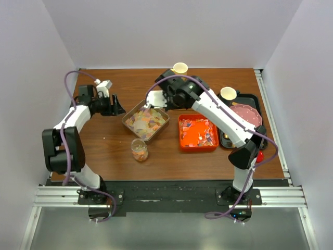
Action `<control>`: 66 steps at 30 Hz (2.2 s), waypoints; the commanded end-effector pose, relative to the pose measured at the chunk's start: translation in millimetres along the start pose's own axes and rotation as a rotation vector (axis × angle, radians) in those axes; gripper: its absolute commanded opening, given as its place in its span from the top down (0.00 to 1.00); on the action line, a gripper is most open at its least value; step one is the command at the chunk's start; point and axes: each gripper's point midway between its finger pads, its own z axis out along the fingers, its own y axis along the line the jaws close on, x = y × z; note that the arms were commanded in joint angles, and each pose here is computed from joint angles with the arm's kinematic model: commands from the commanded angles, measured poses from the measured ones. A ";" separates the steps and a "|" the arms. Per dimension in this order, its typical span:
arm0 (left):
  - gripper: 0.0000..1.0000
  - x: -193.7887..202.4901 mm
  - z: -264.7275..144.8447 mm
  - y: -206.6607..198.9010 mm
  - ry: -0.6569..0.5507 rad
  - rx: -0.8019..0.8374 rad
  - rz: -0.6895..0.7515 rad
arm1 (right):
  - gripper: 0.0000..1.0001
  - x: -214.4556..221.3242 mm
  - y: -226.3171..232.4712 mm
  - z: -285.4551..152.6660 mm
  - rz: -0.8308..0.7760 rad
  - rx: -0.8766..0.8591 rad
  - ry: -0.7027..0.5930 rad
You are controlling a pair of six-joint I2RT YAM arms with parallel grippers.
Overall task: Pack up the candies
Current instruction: Move the storage box to the center of the board.
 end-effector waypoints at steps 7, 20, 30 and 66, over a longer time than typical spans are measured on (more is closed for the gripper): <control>0.48 -14.8 59.7 8.7 0.158 -0.180 0.300 | 1.00 36.8 -15.0 23.8 0.229 0.001 -0.018; 0.74 5.4 36.0 30.9 0.231 -0.279 0.328 | 1.00 36.9 -30.7 61.3 0.272 -0.016 -0.021; 0.81 0.1 -60.5 123.1 0.205 -0.451 0.236 | 1.00 30.0 -33.8 72.9 0.266 -0.032 -0.031; 0.41 -130.6 169.9 -199.1 -0.077 0.084 0.398 | 1.00 179.7 -61.9 51.7 0.815 0.171 0.133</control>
